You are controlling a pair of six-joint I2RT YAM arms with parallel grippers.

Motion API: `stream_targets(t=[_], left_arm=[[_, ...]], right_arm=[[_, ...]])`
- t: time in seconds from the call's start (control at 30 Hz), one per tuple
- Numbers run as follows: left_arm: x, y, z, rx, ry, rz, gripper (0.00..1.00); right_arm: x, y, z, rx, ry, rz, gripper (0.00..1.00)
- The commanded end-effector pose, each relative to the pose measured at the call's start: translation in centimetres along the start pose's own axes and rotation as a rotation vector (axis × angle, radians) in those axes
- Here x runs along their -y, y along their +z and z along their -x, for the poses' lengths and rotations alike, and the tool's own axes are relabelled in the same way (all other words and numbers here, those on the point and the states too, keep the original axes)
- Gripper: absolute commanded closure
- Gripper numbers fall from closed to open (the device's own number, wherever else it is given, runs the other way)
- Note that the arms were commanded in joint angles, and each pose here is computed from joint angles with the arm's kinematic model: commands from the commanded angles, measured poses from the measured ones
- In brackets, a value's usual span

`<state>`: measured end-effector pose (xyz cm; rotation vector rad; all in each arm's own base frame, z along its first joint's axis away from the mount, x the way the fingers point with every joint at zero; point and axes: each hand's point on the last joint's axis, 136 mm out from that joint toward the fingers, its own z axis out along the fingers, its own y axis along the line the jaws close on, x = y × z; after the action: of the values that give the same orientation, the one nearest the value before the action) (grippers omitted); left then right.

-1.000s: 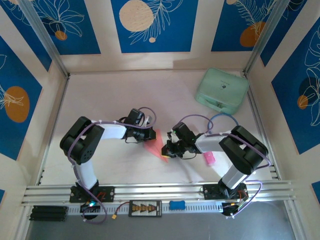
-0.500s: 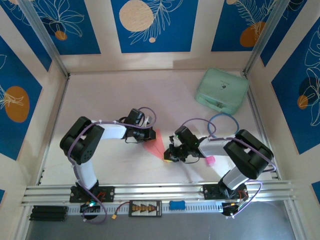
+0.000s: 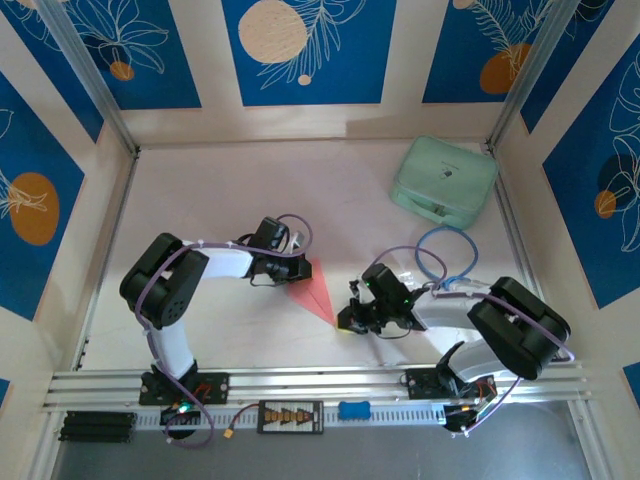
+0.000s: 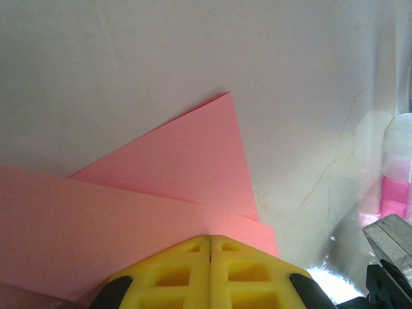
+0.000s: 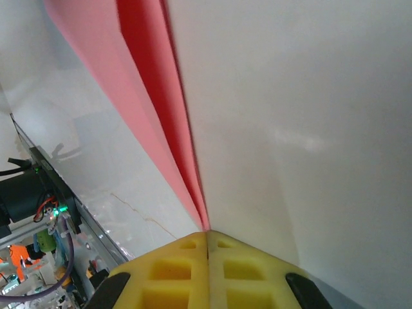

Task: Fold a paper plane with a square sheet of paper (pick it up from the middle)
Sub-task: Fourth fold the wing at the center of the table.

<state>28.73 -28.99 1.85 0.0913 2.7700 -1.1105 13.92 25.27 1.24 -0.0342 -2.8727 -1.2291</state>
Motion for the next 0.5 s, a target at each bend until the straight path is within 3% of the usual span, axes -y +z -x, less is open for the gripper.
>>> stream_targets(t=[0.0,0.23,0.47], left_arm=[[-5.1,0.6,-2.2,-0.056,-0.08,0.154,1.0],[-4.9,0.6,-2.1,-0.053,-0.078,0.15,1.0],[-5.0,0.7,-2.3,-0.059,-0.083,0.143,1.0]], right_arm=[[2.1,-0.7,-1.7,-0.032,0.059,-0.09,0.97],[-4.1,-2.0,2.3,0.064,-0.044,0.0,0.97],[-6.7,1.2,6.3,0.039,-0.051,0.011,0.96]])
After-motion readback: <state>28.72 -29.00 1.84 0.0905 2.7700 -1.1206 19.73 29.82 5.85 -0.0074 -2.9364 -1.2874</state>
